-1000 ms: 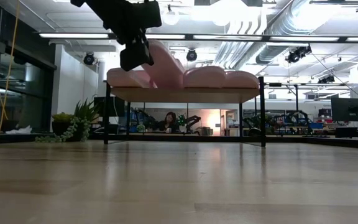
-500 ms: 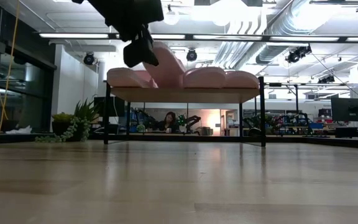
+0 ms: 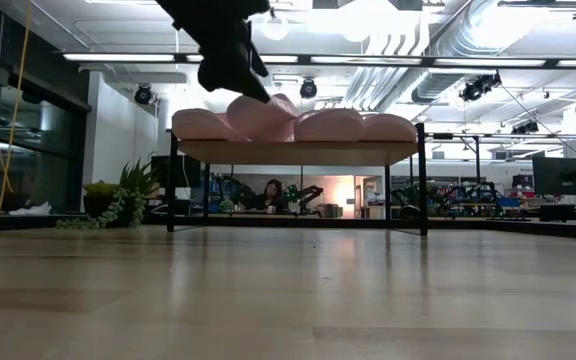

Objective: Pick and place slides into the shelf
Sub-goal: Adjust the pink slide

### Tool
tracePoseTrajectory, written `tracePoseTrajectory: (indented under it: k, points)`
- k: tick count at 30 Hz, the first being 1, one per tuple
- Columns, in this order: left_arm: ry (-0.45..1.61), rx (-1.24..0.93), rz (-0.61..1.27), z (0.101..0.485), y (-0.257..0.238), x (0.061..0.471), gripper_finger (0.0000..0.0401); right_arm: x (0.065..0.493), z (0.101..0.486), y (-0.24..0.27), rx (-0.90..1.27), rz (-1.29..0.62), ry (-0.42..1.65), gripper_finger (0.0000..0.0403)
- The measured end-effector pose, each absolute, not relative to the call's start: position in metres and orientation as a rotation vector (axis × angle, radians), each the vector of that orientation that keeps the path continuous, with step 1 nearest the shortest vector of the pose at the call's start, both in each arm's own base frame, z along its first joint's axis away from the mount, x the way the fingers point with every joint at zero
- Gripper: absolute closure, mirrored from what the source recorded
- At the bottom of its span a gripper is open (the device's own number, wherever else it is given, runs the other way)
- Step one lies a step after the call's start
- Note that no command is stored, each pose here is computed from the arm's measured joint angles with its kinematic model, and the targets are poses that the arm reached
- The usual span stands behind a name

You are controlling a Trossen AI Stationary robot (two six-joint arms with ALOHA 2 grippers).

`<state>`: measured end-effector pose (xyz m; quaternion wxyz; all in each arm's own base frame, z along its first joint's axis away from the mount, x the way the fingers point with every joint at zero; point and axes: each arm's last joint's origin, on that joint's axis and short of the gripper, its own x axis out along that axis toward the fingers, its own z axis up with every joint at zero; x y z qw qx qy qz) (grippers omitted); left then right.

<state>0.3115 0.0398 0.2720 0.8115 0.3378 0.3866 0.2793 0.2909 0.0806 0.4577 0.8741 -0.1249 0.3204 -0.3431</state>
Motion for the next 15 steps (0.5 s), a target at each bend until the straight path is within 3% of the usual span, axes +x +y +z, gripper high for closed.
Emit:
tracePoseTrajectory:
  k: [6, 15]
  points:
    - [0.769, 0.699, 0.488, 0.276, 0.026, 0.314, 0.0059, 0.291, 0.458, 0.080, -0.267, -0.724, 0.667, 0.0276]
    - [0.678, 0.714, 0.448, 0.315, -0.002, 0.321, 0.0078, 0.293, 0.457, 0.064, -0.313, -0.779, 0.701, 0.0276]
